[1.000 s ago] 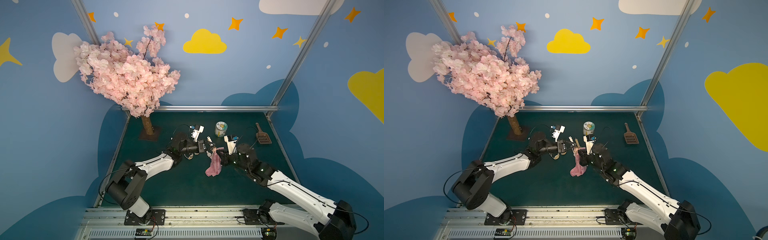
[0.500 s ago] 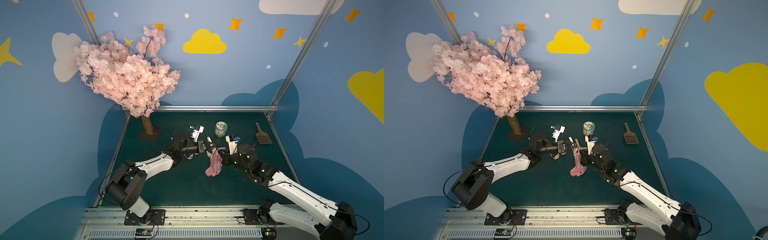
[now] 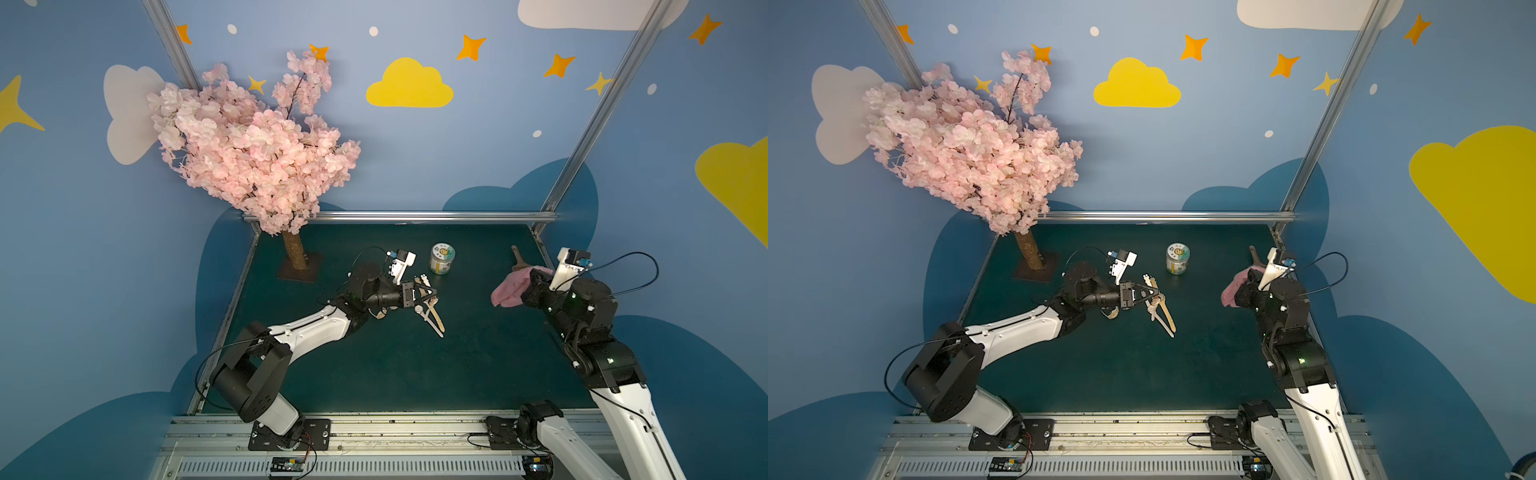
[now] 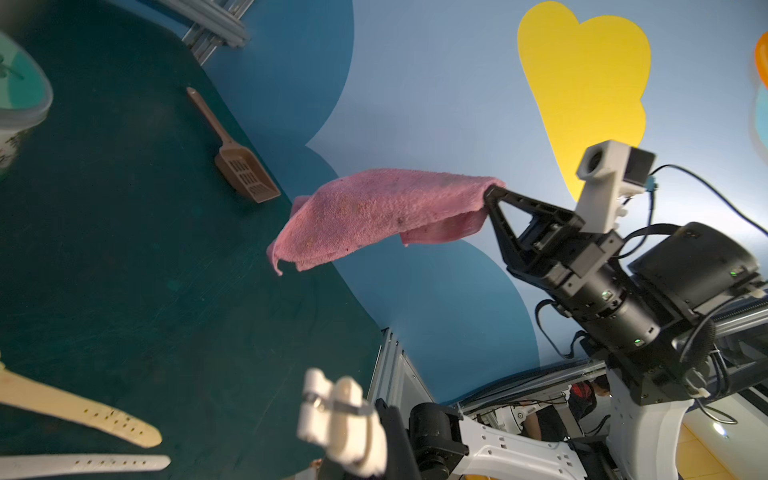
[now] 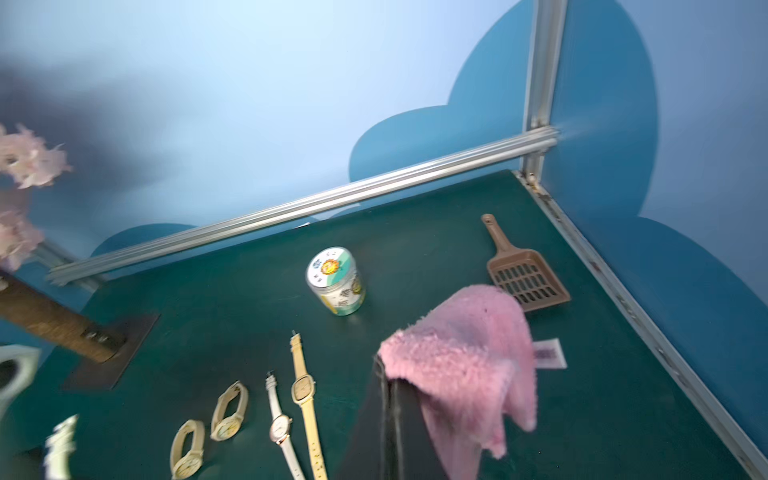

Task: Wipe the watch dial
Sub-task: Place the cleaning item at the center of the board.

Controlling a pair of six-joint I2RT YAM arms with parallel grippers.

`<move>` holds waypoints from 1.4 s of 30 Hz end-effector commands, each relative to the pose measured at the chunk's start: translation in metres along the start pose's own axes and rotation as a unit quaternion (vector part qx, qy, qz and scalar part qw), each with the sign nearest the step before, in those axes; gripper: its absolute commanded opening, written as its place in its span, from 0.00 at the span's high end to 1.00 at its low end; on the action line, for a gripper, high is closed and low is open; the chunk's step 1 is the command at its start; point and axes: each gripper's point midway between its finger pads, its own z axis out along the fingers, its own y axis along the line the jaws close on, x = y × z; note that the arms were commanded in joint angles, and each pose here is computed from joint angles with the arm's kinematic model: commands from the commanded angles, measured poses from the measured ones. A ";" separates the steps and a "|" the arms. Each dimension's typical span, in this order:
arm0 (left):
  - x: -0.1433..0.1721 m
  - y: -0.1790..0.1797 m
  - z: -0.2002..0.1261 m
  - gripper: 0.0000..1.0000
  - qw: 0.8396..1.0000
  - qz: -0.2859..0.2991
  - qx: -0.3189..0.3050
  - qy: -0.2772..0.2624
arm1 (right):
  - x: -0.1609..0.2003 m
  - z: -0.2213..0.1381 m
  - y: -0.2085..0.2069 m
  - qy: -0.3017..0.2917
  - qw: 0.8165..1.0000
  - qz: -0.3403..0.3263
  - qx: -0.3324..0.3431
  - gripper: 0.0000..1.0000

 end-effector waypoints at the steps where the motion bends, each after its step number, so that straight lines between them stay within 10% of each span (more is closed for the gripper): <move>1: 0.000 -0.007 0.011 0.97 1.000 0.022 0.008 0.015 | 0.062 0.018 -0.024 0.089 0.995 0.041 0.024 1.00; 13: 0.025 0.017 0.059 0.97 0.997 -0.010 0.009 0.070 | 0.244 0.044 -0.049 0.238 0.950 0.200 0.018 1.00; 27: 0.031 0.096 0.121 0.97 0.993 -0.056 -0.043 0.092 | 0.243 0.022 -0.056 0.219 0.955 0.195 0.029 0.80; 42: 0.006 0.175 0.113 0.96 0.989 -0.087 -0.093 0.080 | 0.258 0.006 -0.060 0.231 0.950 0.209 0.032 0.68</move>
